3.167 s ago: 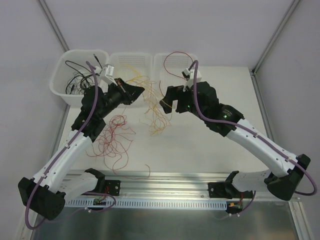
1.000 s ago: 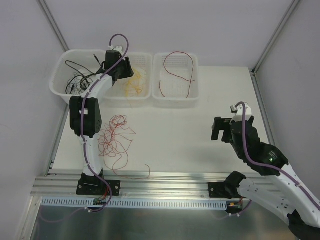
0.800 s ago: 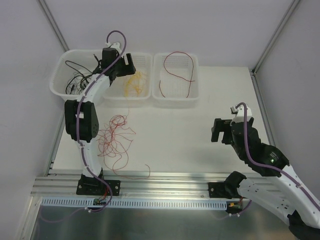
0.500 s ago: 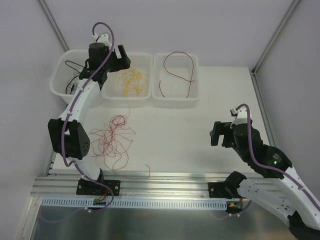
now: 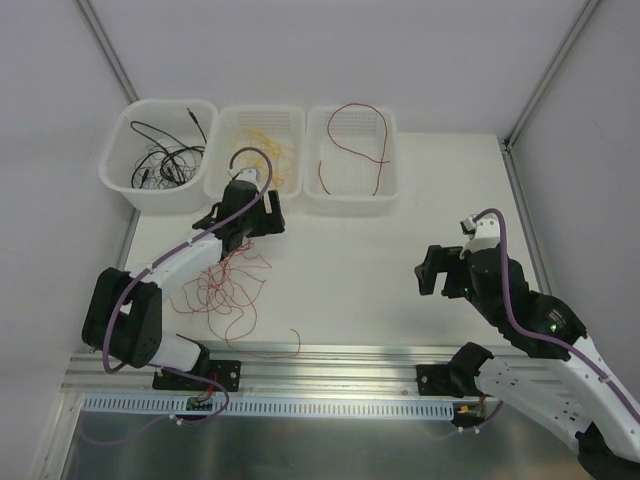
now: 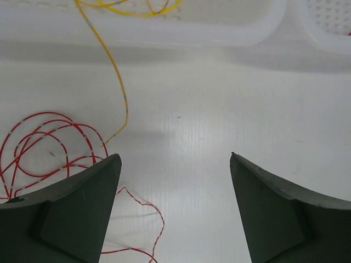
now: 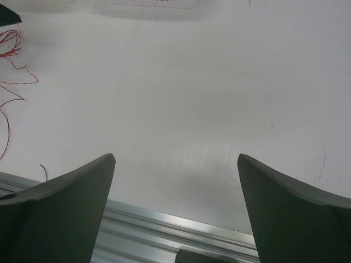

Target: Untangle the cables

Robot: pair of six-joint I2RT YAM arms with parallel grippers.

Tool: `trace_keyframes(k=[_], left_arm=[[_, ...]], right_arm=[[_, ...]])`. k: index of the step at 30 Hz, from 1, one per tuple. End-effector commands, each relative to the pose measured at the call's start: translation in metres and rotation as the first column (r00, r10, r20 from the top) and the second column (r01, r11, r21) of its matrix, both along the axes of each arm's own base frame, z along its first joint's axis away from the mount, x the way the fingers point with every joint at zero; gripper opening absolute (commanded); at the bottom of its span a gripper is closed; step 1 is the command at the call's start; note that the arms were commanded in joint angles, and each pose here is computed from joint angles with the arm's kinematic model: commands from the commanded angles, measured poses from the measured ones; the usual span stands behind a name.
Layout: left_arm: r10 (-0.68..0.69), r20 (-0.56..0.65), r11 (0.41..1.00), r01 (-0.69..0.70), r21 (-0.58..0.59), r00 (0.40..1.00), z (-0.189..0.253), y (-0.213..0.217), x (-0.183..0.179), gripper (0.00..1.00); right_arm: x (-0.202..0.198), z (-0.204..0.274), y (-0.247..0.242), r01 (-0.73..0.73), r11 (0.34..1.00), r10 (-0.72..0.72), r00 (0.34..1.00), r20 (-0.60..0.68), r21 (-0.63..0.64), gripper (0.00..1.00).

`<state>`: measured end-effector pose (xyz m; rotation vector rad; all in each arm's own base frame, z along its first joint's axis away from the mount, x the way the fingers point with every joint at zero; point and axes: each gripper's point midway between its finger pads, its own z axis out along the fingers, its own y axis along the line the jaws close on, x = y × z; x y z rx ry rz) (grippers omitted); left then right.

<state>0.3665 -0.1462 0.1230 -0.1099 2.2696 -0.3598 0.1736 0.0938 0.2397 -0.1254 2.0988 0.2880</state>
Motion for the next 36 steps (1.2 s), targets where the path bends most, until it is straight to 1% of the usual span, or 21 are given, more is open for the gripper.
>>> trace_keyframes(k=[1,3,4,5,8,10,12,15,17,18,21,23,24,26,27,29,31,32,33,35,36], left_arm=[[0.154,0.225,0.988,-0.155,-0.014,0.962,0.027,0.018,0.028,0.81],[0.207,0.240,0.977,-0.213,-0.002,0.948,0.017,0.028,0.032,0.78],[0.222,0.266,0.974,-0.226,-0.016,0.938,0.011,0.029,0.035,0.71],[0.229,0.270,0.972,-0.233,-0.019,0.935,0.006,0.030,0.036,0.68],[0.216,0.270,0.976,-0.218,-0.023,0.938,-0.005,0.024,0.045,0.59],[0.197,0.260,0.980,-0.199,-0.018,0.945,-0.011,0.017,0.053,0.57],[0.204,0.261,0.978,-0.208,-0.012,0.944,-0.012,0.017,0.058,0.45],[0.222,0.261,0.972,-0.233,0.010,0.940,-0.019,0.021,0.062,0.30],[0.208,0.260,0.975,-0.221,0.023,0.943,-0.020,0.020,0.064,0.16],[0.197,0.260,0.977,-0.212,0.033,0.945,-0.017,0.020,0.064,0.00],[0.173,0.298,0.982,-0.189,0.027,0.939,0.006,0.019,0.060,0.00],[0.158,0.306,0.982,-0.181,0.050,0.939,0.024,0.023,0.054,0.00],[0.160,0.328,0.981,-0.186,0.051,0.931,0.042,0.023,0.059,0.00],[0.118,0.314,0.981,-0.160,0.111,0.942,0.050,0.024,0.059,0.00],[0.106,0.337,0.982,-0.151,0.110,0.936,0.067,0.021,0.066,0.00],[0.084,0.328,0.980,-0.137,0.142,0.941,0.075,0.024,0.074,0.00],[0.068,0.328,0.986,-0.114,0.124,0.942,0.089,0.020,0.094,0.00],[0.057,0.295,0.986,-0.100,0.133,0.954,0.084,0.021,0.098,0.00],[0.070,0.291,0.986,-0.110,0.125,0.954,0.088,0.025,0.118,0.00],[0.048,0.257,0.991,-0.078,0.107,0.965,0.080,0.023,0.133,0.00],[0.053,0.213,0.992,-0.077,0.104,0.976,0.068,0.028,0.149,0.00]], right_arm=[[-0.003,0.004,0.000,0.000,1.000,0.000,1.000,0.004,0.027,1.00],[-0.005,0.004,-0.002,0.002,1.000,-0.003,1.000,0.005,0.026,1.00],[-0.005,0.003,-0.004,0.006,1.000,-0.006,1.000,0.006,0.018,1.00],[-0.005,0.002,-0.005,0.008,1.000,-0.008,1.000,0.005,0.015,0.99],[-0.005,0.002,-0.007,0.012,1.000,-0.012,1.000,0.005,0.008,0.99],[-0.005,0.002,-0.008,0.015,1.000,-0.015,1.000,0.005,0.001,1.00],[-0.004,0.001,-0.009,0.022,1.000,-0.021,1.000,0.005,-0.004,1.00],[-0.004,0.000,-0.011,0.024,1.000,-0.024,1.000,0.005,-0.015,1.00],[-0.004,-0.001,-0.011,0.025,1.000,-0.025,1.000,0.007,-0.019,1.00],[-0.004,0.000,-0.011,0.025,1.000,-0.025,1.000,0.007,-0.018,0.99],[-0.004,0.000,-0.011,0.025,0.999,-0.025,1.000,0.006,-0.020,0.99],[-0.004,0.000,-0.011,0.024,1.000,-0.024,1.000,0.007,-0.016,1.00],[-0.004,0.000,-0.011,0.025,1.000,-0.024,1.000,0.008,-0.019,0.99],[-0.003,0.001,-0.012,0.028,0.999,-0.028,1.000,0.005,-0.026,1.00],[-0.003,0.002,-0.012,0.032,0.999,-0.032,0.999,0.005,-0.028,1.00],[-0.003,0.002,-0.012,0.030,0.999,-0.030,1.000,0.001,-0.032,1.00],[-0.003,0.001,-0.011,0.025,0.999,-0.025,1.000,-0.001,-0.033,1.00],[-0.003,0.002,-0.011,0.024,0.999,-0.024,1.000,0.002,-0.029,1.00],[-0.003,0.001,-0.012,0.027,0.999,-0.027,1.000,0.003,-0.034,1.00],[-0.003,0.000,-0.014,0.033,0.998,-0.033,0.999,0.004,-0.047,1.00],[-0.003,-0.001,-0.016,0.036,0.998,-0.036,0.999,0.003,-0.055,1.00]])
